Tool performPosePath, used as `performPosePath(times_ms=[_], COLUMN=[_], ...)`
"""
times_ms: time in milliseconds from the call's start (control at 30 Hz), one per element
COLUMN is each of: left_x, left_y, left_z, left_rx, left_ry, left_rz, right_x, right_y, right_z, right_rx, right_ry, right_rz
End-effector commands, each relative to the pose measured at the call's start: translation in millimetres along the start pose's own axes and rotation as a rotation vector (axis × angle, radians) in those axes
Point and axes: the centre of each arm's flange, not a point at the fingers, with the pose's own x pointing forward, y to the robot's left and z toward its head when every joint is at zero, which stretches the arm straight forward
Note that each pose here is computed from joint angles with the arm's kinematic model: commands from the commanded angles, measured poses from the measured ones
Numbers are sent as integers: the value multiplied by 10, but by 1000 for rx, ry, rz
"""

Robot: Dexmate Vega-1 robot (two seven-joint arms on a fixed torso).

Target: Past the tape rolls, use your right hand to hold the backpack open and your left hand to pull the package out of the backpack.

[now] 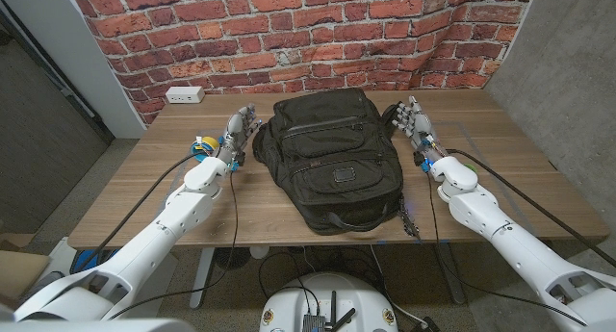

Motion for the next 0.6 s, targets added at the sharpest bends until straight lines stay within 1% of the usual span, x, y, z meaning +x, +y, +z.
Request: performPosePath(times_ms=[33,133,367,600], left_x=[-28,-23,-53,-78], left_y=[-69,-88,-116,-126], left_z=[44,64,91,156], left_rx=[27,40,54,66], left_ry=[10,17,33,27], left_rz=[28,23,49,65], right_x=[-100,-157,-272,-369], right_y=[-87,-99,-134,-137], right_z=[90,100,143,217], right_rx=[-39,-38,-43,-66], right_ry=[-24,-38,-56,-82], right_rz=[10,13,25,39])
